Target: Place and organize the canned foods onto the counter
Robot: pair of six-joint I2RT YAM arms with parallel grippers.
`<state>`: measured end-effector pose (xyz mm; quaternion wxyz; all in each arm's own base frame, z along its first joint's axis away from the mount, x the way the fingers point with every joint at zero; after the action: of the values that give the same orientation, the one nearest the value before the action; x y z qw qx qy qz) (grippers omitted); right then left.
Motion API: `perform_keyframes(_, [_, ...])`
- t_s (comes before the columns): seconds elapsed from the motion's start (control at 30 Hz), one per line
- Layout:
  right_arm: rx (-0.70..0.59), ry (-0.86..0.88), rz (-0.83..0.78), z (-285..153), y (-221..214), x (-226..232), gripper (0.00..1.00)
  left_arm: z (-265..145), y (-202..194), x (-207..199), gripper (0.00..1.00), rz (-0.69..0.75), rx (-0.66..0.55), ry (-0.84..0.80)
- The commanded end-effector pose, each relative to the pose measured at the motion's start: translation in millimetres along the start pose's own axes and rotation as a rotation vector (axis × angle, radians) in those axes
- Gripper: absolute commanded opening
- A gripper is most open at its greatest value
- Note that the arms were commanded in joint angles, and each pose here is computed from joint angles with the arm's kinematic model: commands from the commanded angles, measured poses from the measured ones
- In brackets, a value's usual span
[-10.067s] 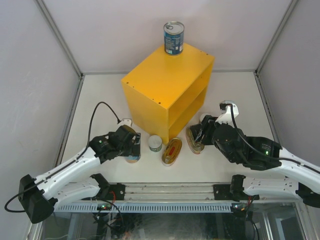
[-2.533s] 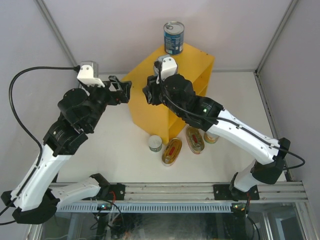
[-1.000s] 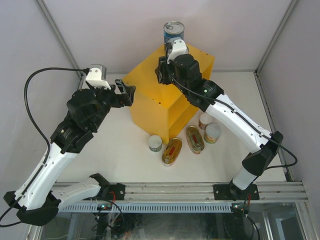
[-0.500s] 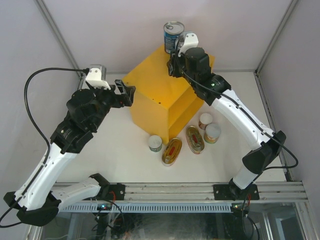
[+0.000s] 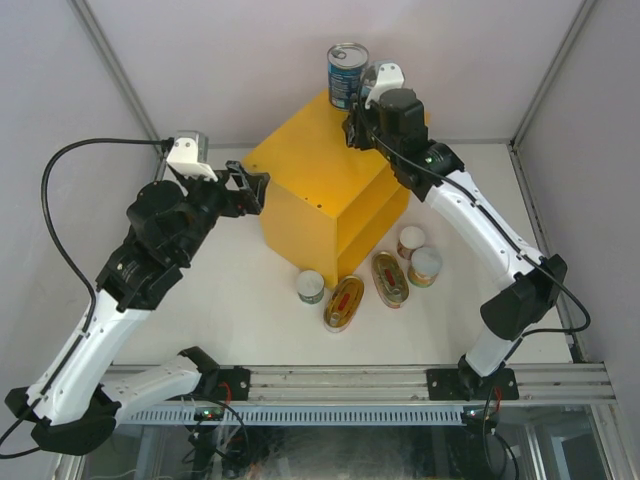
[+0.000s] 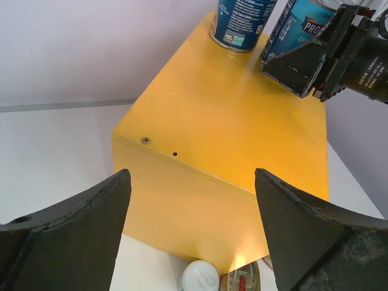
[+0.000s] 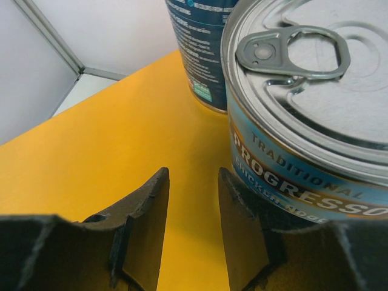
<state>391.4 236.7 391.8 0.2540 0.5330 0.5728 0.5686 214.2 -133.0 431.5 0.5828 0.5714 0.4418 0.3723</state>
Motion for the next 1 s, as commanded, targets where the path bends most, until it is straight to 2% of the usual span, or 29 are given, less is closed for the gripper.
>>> perform_keyframes(0.0, [-0.090, -0.004, -0.002, -5.4, 29.7, -6.9, 0.39, -1.1, -0.1, -0.2, 0.86, -0.016, -0.021, -0.012])
perform_keyframes(0.97, [-0.116, -0.077, 0.028, -11.5, 39.8, -35.3, 0.39, -2.6, -4.4, -2.4, 0.86, -0.046, -0.011, -0.026])
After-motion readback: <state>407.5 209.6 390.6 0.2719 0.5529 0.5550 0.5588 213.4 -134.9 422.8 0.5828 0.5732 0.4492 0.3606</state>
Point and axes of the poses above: each gripper's point midway between its finger pads, its own z axis out along the fingers, its own x axis along the line the jaws close on, y = z × x, the point moved 6 cm from there along -z, back along the fingers, and after that the axes turned 10 degrees about z, right-handed, at the moved point
